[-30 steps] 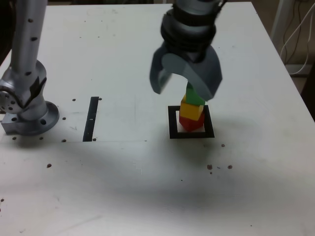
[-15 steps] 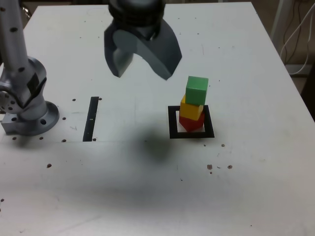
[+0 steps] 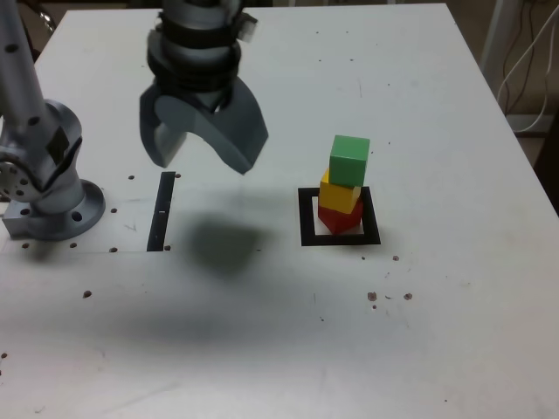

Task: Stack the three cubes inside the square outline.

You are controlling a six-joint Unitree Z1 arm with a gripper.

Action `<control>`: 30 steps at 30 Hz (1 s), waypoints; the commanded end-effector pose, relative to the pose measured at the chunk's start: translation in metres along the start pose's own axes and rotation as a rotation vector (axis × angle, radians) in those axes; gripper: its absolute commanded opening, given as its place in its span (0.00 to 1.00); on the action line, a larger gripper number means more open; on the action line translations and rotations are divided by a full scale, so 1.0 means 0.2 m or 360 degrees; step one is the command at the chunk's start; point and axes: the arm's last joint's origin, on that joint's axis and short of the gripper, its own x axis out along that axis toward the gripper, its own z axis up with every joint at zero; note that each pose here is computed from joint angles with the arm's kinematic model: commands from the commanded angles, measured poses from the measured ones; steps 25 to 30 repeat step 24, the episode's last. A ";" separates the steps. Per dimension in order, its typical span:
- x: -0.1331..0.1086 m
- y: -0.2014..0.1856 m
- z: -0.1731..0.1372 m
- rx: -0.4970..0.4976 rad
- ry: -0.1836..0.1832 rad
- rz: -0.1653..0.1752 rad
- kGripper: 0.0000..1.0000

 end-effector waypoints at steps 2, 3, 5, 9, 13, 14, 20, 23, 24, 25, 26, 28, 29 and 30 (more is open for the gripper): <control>0.02 0.01 -0.07 -0.0042 -0.0032 -0.0006 1.00; 0.02 0.02 -0.09 -0.0053 -0.0035 -0.0007 1.00; 0.03 0.02 -0.13 -0.0070 -0.0038 -0.0008 1.00; 0.06 0.03 -0.17 -0.0085 -0.0014 -0.0010 1.00; 0.09 0.02 -0.18 -0.0088 0.0016 -0.0017 1.00; 0.10 0.02 -0.18 -0.0088 0.0021 -0.0019 1.00; 0.17 0.02 -0.20 -0.0109 0.0052 -0.0049 1.00; 0.23 0.03 -0.21 -0.0135 0.0055 -0.0081 1.00; 0.24 0.03 -0.21 -0.0144 0.0053 -0.0095 1.00; 0.24 0.03 -0.21 -0.0144 0.0053 -0.0095 1.00; 0.24 0.03 -0.21 -0.0144 0.0053 -0.0095 1.00; 0.24 0.03 -0.21 -0.0144 0.0053 -0.0095 1.00; 0.24 0.03 -0.21 -0.0144 0.0053 -0.0095 1.00; 0.24 0.03 -0.21 -0.0144 0.0053 -0.0095 1.00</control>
